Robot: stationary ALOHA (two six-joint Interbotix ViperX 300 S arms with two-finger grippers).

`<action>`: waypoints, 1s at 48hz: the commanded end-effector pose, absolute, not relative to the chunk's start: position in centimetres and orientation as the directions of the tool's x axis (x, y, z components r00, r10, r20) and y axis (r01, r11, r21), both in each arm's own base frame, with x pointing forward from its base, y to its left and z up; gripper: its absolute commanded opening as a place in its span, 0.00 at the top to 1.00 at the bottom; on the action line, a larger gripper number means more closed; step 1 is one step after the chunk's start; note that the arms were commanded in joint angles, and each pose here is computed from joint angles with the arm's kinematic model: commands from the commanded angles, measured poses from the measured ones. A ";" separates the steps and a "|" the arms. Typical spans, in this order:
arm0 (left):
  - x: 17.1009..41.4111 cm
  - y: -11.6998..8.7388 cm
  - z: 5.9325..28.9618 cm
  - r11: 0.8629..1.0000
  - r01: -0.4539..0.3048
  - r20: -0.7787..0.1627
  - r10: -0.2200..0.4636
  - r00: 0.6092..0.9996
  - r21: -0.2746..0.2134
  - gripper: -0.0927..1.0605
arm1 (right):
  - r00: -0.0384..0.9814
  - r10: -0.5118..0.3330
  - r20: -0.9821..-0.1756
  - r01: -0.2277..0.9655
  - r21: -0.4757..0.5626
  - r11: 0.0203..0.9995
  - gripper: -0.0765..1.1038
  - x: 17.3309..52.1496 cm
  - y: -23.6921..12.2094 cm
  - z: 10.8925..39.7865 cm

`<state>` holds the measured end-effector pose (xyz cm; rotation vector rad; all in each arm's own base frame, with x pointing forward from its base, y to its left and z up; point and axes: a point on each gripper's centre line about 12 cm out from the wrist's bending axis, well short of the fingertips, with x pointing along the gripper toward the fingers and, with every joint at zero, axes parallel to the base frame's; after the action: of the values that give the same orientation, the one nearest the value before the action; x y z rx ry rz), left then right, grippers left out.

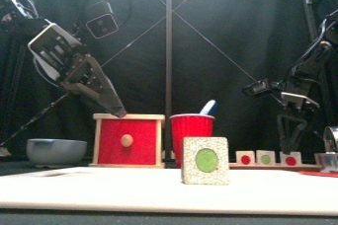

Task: Place sushi on board then cut the sushi with the knife then place the pieces on the plate
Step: Place the 4 sushi pieces on the plate

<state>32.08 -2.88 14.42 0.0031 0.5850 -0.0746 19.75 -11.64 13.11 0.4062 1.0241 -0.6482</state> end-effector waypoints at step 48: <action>32.7 -2.9 15.2 0.998 0.065 -0.527 -0.068 0.847 -0.024 0.32 | 0.632 0.093 -0.769 -0.004 0.117 0.993 0.24 39.8 9.8 17.9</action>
<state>32.08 -2.86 14.42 -0.0009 0.5852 -0.0721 38.86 9.24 16.45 0.1046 0.9179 0.0458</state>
